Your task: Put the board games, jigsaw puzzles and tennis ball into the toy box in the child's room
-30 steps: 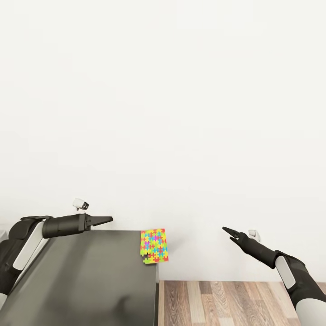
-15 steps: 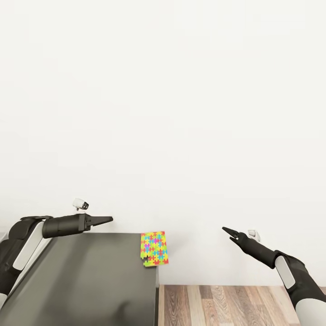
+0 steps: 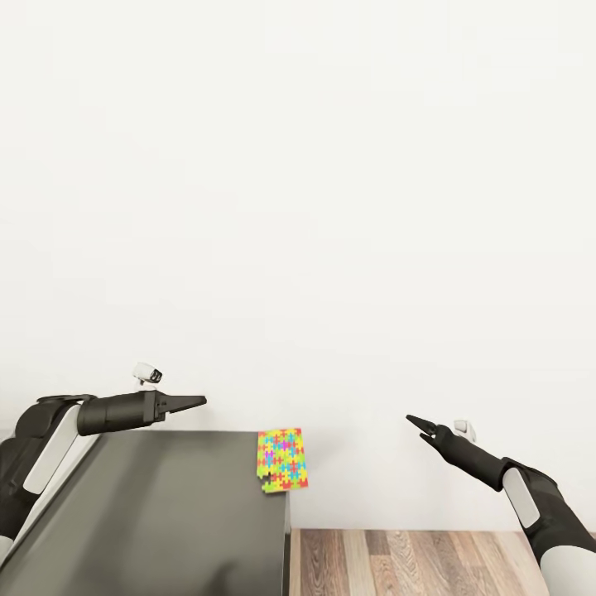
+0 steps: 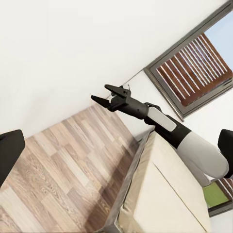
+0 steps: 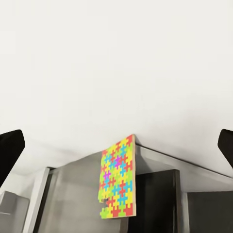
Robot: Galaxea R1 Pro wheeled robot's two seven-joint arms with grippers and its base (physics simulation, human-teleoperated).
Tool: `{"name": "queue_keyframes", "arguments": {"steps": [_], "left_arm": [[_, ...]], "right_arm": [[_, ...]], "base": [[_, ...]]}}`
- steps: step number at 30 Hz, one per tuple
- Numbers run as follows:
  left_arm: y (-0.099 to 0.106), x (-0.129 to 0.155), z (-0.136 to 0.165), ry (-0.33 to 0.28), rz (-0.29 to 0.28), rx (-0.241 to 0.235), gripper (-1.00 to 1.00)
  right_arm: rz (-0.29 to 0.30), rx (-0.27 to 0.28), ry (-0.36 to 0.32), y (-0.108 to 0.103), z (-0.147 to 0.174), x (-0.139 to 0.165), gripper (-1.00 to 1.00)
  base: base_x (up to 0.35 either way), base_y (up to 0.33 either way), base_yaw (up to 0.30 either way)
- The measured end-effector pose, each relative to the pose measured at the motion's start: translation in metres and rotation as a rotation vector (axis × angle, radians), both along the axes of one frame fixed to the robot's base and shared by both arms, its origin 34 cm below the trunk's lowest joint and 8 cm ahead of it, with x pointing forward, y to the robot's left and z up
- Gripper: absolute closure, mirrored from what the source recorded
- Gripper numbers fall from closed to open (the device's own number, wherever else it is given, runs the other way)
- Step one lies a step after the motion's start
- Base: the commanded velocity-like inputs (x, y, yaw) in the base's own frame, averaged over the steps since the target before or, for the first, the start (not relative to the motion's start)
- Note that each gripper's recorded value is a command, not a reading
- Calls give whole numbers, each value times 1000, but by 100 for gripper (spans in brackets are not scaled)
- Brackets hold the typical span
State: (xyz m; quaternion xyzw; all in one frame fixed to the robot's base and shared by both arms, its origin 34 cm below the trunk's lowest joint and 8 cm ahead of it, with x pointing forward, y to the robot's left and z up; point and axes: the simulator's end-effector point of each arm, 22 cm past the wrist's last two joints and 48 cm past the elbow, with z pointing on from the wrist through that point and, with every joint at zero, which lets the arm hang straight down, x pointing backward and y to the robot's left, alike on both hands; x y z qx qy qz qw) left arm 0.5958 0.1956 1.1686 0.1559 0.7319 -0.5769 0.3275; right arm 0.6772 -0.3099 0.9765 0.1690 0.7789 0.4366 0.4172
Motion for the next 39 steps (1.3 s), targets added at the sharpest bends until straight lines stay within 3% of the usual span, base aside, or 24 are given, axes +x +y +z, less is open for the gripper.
{"name": "queue_keyframes", "arguments": {"steps": [39], "left_arm": [[0,-10,26,-54,2,1,-100]], "right_arm": [[-1,0,-55,0,31,1,-100]], "base": [[0,0,14]]}}
